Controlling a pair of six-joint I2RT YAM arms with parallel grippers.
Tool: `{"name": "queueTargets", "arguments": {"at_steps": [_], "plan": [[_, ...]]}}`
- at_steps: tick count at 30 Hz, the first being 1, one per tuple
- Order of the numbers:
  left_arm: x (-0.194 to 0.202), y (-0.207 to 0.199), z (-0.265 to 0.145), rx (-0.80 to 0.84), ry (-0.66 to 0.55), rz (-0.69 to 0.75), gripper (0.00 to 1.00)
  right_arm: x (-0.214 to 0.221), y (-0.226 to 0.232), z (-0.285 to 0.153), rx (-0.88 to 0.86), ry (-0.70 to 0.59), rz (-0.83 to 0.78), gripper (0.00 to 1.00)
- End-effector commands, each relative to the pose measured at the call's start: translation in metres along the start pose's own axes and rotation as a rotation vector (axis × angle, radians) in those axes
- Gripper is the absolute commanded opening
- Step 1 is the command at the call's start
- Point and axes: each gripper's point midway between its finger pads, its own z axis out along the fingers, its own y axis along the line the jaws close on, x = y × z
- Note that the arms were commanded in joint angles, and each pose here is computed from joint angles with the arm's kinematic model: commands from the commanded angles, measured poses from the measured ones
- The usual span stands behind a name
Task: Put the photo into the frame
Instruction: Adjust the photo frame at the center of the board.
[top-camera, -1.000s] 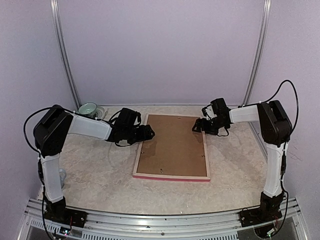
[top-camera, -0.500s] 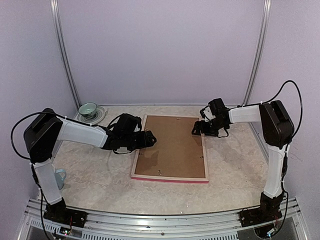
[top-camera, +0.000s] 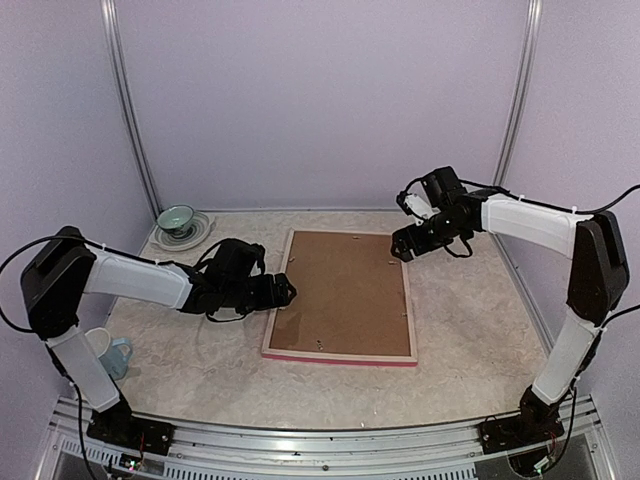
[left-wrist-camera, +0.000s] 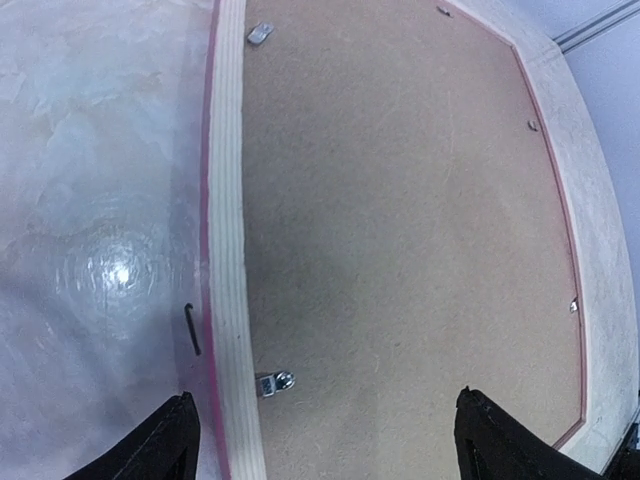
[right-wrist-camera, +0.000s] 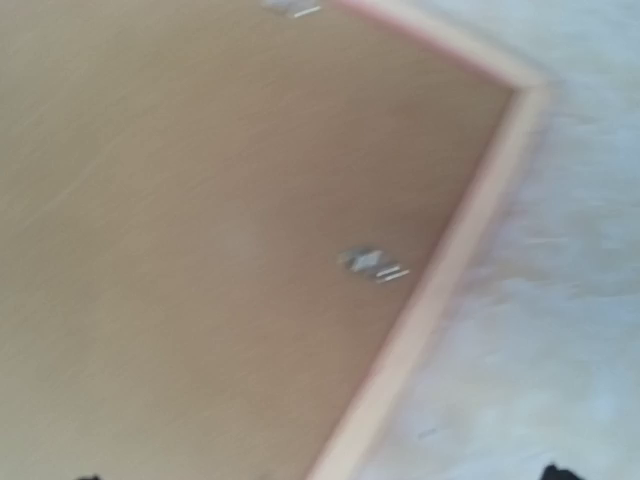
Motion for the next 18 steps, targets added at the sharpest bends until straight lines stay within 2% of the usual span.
{"name": "queueTargets", "arguments": {"at_steps": [1,7,12,15,18], "plan": [[0.006,0.004,-0.008,0.000,-0.010,-0.003,0.87,0.030,0.035,-0.010,-0.077,0.099,-0.114,0.94],[0.010,0.011,-0.011,-0.068,-0.018,0.059,0.86,0.065,0.065,0.007,-0.112,0.214,-0.210,0.89],[-0.005,-0.008,-0.032,-0.131,-0.122,0.235,0.87,0.078,0.078,0.015,-0.139,0.251,-0.242,0.86],[-0.003,-0.046,-0.046,-0.020,-0.150,0.384,0.88,0.075,0.086,0.010,-0.175,0.230,-0.247,0.86],[0.016,-0.087,-0.053,0.140,-0.138,0.548,0.88,0.075,0.092,0.007,-0.209,0.221,-0.249,0.86]]}}
